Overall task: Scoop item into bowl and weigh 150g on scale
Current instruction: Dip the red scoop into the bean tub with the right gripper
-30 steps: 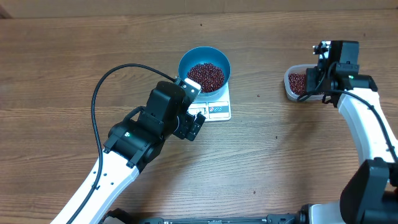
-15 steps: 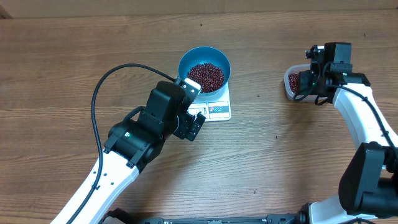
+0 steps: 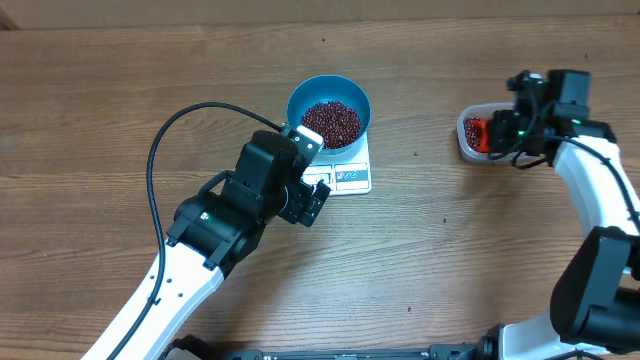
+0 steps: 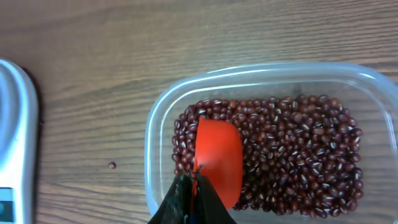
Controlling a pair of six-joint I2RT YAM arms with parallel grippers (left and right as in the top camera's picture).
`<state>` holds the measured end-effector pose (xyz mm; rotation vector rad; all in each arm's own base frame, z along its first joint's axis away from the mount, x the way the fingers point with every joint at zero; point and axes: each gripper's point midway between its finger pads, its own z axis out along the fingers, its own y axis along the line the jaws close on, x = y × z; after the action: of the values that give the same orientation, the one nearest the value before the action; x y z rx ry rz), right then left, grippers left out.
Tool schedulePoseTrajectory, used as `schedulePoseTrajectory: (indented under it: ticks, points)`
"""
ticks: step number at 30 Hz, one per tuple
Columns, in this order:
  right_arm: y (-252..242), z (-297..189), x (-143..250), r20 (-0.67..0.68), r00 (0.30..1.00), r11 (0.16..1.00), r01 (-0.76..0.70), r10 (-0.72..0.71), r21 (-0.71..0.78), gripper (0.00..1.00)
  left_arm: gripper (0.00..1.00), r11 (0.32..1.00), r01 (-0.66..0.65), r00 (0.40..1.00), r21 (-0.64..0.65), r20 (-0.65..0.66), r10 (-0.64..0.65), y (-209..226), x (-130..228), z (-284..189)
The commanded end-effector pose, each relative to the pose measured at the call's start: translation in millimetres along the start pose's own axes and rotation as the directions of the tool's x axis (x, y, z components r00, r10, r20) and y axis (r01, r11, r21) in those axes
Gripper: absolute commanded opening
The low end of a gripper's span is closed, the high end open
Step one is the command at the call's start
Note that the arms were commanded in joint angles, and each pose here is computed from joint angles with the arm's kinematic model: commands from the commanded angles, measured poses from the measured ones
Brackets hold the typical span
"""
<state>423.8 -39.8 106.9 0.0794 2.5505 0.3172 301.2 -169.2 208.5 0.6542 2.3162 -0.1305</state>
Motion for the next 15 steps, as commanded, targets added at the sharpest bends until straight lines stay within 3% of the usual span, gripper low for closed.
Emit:
schedulePoseTrajectory:
  ticks: [1,5,15]
  points:
    - [-1,-7,0,0.021,0.996,0.987,-0.08,0.084,-0.141,0.04,0.99,1.0,0.017,1.0,0.009,0.01,-0.017,0,-1,-2]
    - [-17,-19,-3,0.045,0.984,0.968,-0.16,0.171,-0.196,0.04,1.0,1.0,0.017,1.0,0.009,0.01,-0.017,0,-1,-2]
    - [-20,-49,-14,0.095,0.96,0.887,-0.204,0.265,-0.414,0.04,1.0,1.0,0.017,1.0,0.009,0.01,-0.017,0,-1,-2]
